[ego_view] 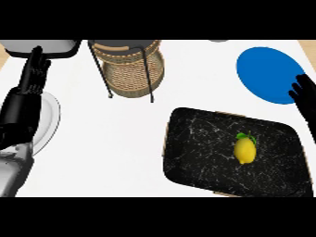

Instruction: Pick the lemon from the tray and place it in the tiered basket

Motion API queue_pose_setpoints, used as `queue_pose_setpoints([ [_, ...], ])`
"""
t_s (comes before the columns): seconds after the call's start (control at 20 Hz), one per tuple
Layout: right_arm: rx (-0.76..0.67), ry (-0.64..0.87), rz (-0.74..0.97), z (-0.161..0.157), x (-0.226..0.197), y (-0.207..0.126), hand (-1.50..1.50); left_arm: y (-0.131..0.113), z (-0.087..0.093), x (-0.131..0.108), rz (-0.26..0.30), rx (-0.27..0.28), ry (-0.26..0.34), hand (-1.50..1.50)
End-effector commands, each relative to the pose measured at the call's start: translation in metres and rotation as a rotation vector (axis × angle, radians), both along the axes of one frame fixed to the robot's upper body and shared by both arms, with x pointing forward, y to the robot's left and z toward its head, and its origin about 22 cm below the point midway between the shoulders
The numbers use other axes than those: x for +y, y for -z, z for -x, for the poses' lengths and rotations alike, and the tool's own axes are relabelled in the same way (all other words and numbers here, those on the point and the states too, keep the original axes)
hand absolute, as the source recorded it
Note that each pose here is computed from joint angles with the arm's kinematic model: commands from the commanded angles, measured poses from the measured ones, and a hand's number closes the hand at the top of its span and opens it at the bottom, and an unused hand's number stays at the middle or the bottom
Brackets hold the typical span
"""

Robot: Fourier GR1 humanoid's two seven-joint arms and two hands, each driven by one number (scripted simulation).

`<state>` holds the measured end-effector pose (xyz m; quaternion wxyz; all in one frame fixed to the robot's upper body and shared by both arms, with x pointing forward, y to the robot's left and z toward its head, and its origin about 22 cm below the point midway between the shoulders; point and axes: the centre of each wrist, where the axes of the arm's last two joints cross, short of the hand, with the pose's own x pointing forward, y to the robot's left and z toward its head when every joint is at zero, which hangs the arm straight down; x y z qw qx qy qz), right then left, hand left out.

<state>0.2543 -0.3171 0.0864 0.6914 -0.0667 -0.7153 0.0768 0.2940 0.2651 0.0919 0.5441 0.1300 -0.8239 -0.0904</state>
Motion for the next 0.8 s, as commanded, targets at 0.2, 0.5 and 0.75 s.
queue_pose_setpoints([
  [0.2,-0.340,0.061,0.061,-0.009,0.087,-0.022,1.50,0.056,0.027,0.019,0.128,0.389,-0.006,0.00],
  [0.5,-0.167,0.761,0.152,0.012,0.051,0.053,-1.50,0.068,0.032,0.018,0.201,0.518,-0.003,0.00],
  [0.75,-0.239,0.746,0.403,0.025,0.106,0.073,-1.50,0.062,0.032,0.014,0.222,0.547,0.024,0.00],
])
